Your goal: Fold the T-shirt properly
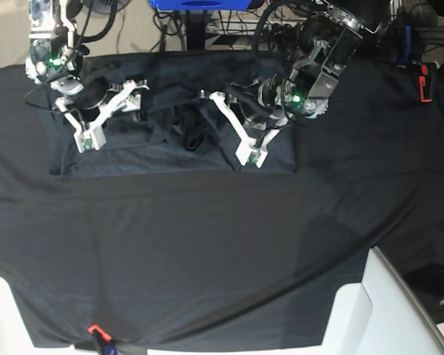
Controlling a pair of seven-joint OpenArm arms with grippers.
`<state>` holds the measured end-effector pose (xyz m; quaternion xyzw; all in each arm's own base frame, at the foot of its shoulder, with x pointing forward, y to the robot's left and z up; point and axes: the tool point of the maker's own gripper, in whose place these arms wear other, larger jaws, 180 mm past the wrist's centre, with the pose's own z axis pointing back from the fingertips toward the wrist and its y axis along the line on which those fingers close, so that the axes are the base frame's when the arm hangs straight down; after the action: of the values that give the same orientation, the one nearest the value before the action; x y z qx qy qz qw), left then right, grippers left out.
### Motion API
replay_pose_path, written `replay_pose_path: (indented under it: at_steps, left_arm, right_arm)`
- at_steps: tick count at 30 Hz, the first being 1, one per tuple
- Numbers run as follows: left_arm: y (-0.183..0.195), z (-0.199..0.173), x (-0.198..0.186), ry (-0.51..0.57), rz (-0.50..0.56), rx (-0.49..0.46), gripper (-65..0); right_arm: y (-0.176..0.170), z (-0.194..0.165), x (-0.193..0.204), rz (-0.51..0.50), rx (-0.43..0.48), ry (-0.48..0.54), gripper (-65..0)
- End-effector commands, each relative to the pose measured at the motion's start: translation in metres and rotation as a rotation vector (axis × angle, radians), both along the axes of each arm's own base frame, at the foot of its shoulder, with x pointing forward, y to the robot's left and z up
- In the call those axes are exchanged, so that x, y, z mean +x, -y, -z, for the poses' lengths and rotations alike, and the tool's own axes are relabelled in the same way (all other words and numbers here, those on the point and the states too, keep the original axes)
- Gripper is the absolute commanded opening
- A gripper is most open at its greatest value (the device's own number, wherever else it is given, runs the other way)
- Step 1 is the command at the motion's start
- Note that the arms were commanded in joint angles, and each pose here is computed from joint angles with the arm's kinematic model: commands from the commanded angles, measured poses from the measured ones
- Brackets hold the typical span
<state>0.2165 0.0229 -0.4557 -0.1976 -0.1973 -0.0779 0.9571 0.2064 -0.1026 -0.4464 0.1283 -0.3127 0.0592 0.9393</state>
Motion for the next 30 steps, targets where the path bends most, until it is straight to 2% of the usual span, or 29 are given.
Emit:
replay_pose_path:
  at_steps: [1, 10, 18, 20, 23, 27, 30]
  left_arm:
    - [0.005, -0.009, 0.008, 0.029, -0.008, -0.025, -65.0]
    - [0.054, -0.012, -0.016, 0.019, 0.152, -0.064, -65.0]
    - [0.047, -0.047, -0.008, 0.125, 0.183, -0.082, -65.0]
    - [0.039, -0.061, -0.008, 0.159, 0.181, -0.085, -65.0]
    - [-0.004, -0.072, 0.004, 0.195, 0.048, -0.058, -65.0]
    - [-0.114, -0.062, 0.009, 0.18, -0.245, 0.074, -65.0]
    - [-0.183, -0.065, -0.009, 0.192, -0.297, 0.182, -65.0]
  right_arm:
    - [0.001, -0.007, 0.006, 0.0, 0.007, 0.032, -15.5]
    - [-0.001, -0.008, 0.009, -0.003, 0.009, 0.038, -15.5]
    - [-0.002, -0.011, 0.011, -0.015, 0.003, 0.048, -15.5]
    - [-0.01, -0.017, 0.013, -0.051, 0.001, 0.066, -15.5]
    - [-0.032, -0.032, 0.017, -0.16, -0.007, 0.114, -15.5]
    - [-0.063, -0.045, 0.022, -0.31, -0.018, 0.132, -15.6]
    - [-0.077, -0.042, 0.028, -0.391, -0.07, 0.1, -15.6]
